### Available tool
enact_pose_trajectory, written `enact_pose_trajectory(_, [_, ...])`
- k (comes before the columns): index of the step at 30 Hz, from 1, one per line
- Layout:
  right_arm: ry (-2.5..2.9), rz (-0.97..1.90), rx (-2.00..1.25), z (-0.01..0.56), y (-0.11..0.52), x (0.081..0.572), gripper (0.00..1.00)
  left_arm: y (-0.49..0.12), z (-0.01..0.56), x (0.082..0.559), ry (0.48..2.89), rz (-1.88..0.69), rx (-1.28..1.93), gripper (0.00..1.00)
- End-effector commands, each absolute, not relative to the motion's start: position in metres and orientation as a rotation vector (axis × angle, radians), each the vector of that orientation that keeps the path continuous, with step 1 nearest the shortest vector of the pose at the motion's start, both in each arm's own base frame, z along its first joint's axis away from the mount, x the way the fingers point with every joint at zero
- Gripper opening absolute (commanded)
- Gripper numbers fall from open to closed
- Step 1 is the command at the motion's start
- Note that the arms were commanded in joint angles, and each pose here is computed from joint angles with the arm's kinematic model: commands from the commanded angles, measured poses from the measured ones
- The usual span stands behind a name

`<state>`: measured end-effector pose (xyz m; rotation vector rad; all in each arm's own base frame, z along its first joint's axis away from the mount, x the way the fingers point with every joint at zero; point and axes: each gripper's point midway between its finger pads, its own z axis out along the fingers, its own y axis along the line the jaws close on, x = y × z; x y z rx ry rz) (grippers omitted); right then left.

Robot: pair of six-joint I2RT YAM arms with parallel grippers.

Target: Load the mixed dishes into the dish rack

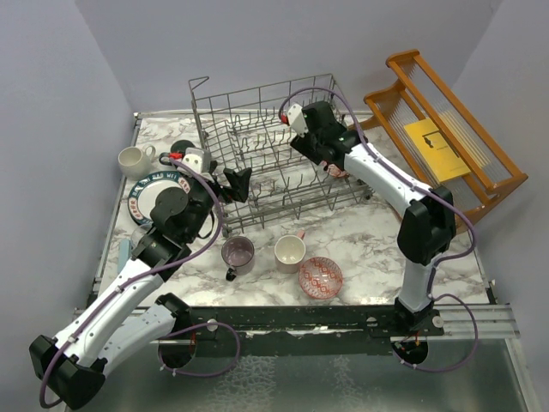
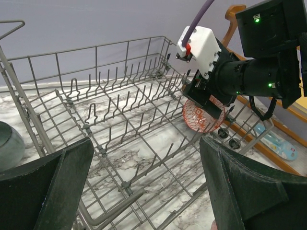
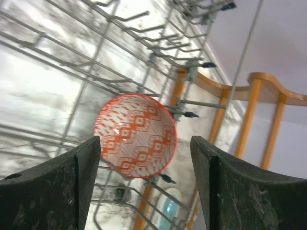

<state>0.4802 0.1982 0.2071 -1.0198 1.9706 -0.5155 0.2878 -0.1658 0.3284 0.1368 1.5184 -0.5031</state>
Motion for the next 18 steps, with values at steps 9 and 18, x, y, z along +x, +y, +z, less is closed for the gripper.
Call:
enact_pose_trajectory(9, [2.039, 0.248, -0.943, 0.234, 0.229, 0.447, 0.74, -0.18, 0.357, 0.28, 1.436, -0.621, 0.15, 0.96])
enact_pose_trajectory(18, [1.967, 0.537, -0.914, 0.251, 0.228, 0.425, 0.73, -0.201, 0.362, 0.278, 1.414, -0.749, 0.168, 0.96])
